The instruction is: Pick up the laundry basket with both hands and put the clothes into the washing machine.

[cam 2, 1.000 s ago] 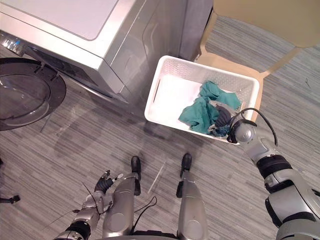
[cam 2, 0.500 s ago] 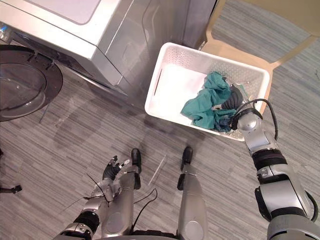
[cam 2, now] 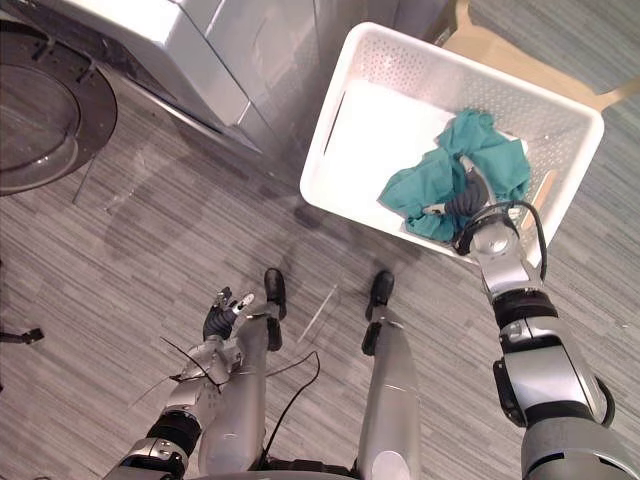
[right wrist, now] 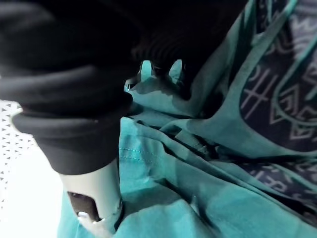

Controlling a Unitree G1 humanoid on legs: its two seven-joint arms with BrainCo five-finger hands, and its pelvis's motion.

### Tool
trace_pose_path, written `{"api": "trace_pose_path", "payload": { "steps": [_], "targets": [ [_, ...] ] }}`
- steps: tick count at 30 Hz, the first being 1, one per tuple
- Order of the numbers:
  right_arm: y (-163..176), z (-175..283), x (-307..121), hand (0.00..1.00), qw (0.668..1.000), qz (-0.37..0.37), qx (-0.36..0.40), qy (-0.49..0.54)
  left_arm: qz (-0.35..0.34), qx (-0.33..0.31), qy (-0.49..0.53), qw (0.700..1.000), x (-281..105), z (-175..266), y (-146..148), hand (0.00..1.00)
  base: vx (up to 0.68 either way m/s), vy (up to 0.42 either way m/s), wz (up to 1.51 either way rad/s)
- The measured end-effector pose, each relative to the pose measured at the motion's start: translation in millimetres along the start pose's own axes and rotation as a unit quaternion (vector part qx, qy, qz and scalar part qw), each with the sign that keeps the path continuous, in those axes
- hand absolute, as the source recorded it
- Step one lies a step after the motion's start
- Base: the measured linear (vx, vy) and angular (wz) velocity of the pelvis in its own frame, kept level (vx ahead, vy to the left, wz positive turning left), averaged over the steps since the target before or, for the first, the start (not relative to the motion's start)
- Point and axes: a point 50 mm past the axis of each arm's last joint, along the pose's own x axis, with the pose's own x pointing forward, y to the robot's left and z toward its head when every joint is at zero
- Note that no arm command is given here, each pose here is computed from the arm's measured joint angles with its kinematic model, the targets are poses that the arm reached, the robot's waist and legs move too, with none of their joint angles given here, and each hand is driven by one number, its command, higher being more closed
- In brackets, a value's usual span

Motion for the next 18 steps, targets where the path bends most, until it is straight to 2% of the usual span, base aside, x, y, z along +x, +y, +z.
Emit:
{"api": "trace_pose_path", "payload": {
  "steps": [3, 7, 8, 14, 18],
  "targets": [
    [-9, 5, 5, 0.0, 1.0, -0.024, -0.005, 0.003, -0.008, -0.01, -0.018, 1.0, 0, 8, -5, 0.0, 0.0, 0.005, 0.09],
    [-37, 19, 15, 0.0, 0.994, -0.056, -0.091, -0.003, -0.02, -0.026, -0.048, 0.998, -2, 20, -12, 0.0, 0.02, 0.014, 0.15],
    [-42, 20, 16, 1.0, 0.991, -0.062, -0.118, -0.004, -0.022, -0.028, -0.052, 0.998, -2, 23, -13, 0.0, 0.03, 0.026, 0.13],
    [-68, 32, 20, 1.0, 0.952, -0.066, -0.299, -0.004, -0.005, -0.042, -0.061, 0.997, 0, 27, -6, 0.0, 0.04, 0.016, 0.09],
    [-67, 38, 23, 1.0, 0.94, -0.041, -0.338, -0.006, 0.015, -0.063, -0.064, 0.996, 0, 29, 3, 0.0, 0.06, -0.007, 0.04]
  ]
}}
